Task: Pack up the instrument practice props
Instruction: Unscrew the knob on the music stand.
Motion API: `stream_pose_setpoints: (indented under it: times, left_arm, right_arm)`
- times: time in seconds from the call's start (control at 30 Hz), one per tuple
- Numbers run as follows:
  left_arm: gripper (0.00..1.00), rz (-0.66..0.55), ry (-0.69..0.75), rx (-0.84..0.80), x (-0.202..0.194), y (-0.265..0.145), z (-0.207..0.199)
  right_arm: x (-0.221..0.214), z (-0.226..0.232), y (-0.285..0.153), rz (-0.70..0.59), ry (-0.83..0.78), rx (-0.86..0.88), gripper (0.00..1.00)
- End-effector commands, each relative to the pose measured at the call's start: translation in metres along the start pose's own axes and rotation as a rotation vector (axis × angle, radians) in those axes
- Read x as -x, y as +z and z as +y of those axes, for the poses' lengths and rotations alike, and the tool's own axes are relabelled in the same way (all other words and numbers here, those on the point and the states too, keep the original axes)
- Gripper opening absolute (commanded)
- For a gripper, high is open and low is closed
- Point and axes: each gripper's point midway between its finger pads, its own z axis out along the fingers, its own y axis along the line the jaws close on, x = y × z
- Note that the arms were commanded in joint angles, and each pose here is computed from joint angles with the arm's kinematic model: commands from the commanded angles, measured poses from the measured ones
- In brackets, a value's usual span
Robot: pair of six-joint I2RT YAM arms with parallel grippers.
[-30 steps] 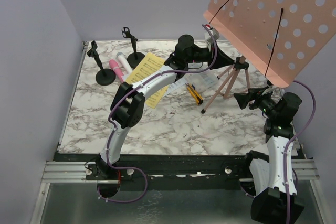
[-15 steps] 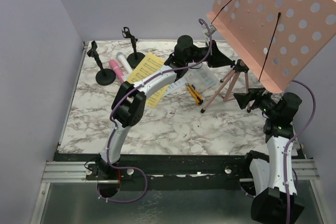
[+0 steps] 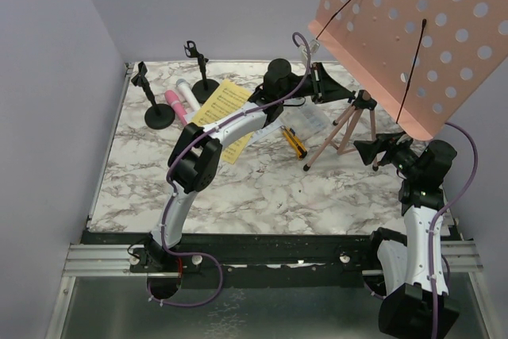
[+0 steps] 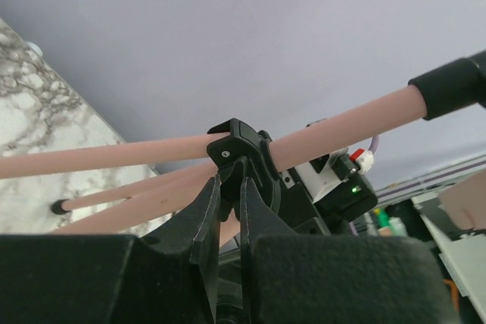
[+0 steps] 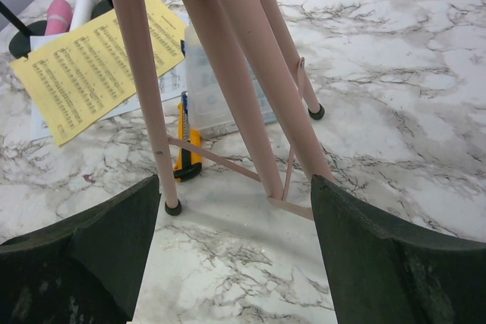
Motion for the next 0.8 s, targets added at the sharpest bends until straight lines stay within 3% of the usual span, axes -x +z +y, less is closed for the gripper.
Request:
stream_pose_setpoints:
  times: [0.0,0.2,0.5,0.6,0.77]
  left_arm:
    - [0.05,-0.074,-0.121,-0.034,0.018,-0.002,-0.032]
    - [0.24,-0.105,-0.139,-0.028,0.022,-0.004,-0.038]
    - [0.41,-0.194,-0.064,0.012,0.030,-0.025,-0.034]
    - [0.51,-0.216,-0.011,0.049,0.027,-0.037,-0.022]
    - [0.79,-0.233,0.173,0.037,0.017,-0.057,-0.020]
  right_arm:
    - [0.008,-0.003,-0.002,-0.015,-0.015,-0.019,0.84]
    - [0.007,-0.004,-0.002,-0.015,-0.013,-0.022,0.84]
    - [0.007,-0.004,-0.003,-0.017,-0.015,-0.024,0.84]
    - [0.008,-0.004,-0.003,-0.017,-0.015,-0.024,0.84]
    - [0.007,-0.004,-0.003,-0.015,-0.013,-0.020,0.84]
